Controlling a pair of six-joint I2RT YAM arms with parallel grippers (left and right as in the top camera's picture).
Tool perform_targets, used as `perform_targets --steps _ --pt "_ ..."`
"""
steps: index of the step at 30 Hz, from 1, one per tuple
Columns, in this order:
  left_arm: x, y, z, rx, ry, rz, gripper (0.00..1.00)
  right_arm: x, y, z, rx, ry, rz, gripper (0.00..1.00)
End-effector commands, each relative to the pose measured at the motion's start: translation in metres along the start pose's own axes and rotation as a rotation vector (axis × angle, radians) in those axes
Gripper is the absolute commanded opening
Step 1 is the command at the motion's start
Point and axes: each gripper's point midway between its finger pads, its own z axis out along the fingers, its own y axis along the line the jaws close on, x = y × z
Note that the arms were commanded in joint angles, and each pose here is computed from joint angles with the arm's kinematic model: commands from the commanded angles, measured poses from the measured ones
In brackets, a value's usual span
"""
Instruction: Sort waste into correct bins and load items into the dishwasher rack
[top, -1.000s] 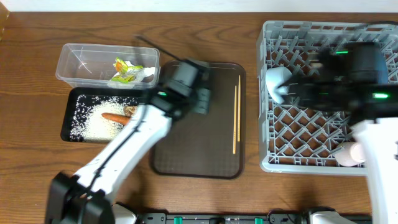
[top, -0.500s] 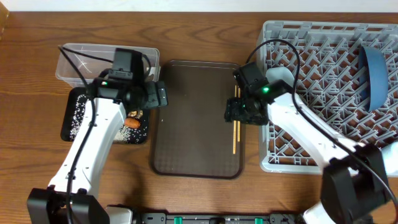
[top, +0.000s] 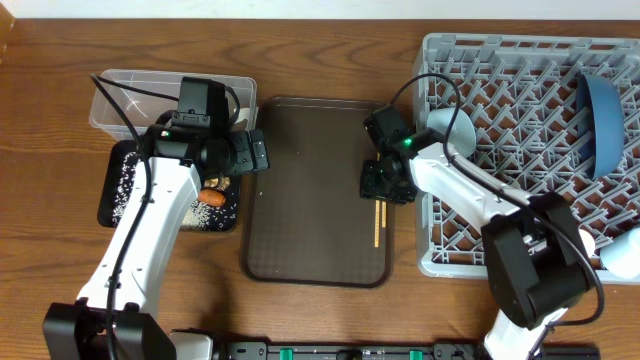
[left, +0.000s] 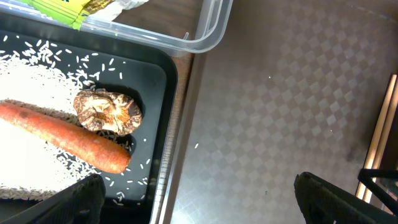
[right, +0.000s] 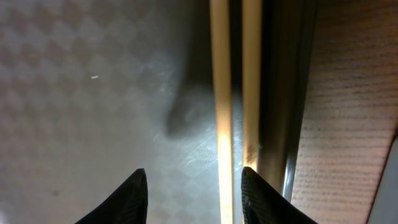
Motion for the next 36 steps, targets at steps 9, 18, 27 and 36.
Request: perform_targets --steps 9,18,27,36 --pt "-0.002 -0.002 -0.006 0.014 -0.013 -0.001 0.98 -0.002 0.001 0.009 0.02 -0.016 0.007 0.29" --pt "-0.002 -0.002 -0.006 0.014 -0.013 -0.001 0.98 0.0 -0.007 0.03 0.055 0.016 0.013 0.22" --pt "-0.002 -0.002 -0.006 0.014 -0.013 -0.001 0.98 -0.019 0.024 -0.034 -0.039 -0.093 -0.151 0.01" --pt "-0.002 -0.002 -0.006 0.014 -0.013 -0.001 0.98 -0.05 0.011 -0.169 -0.099 -0.404 -0.247 0.01"
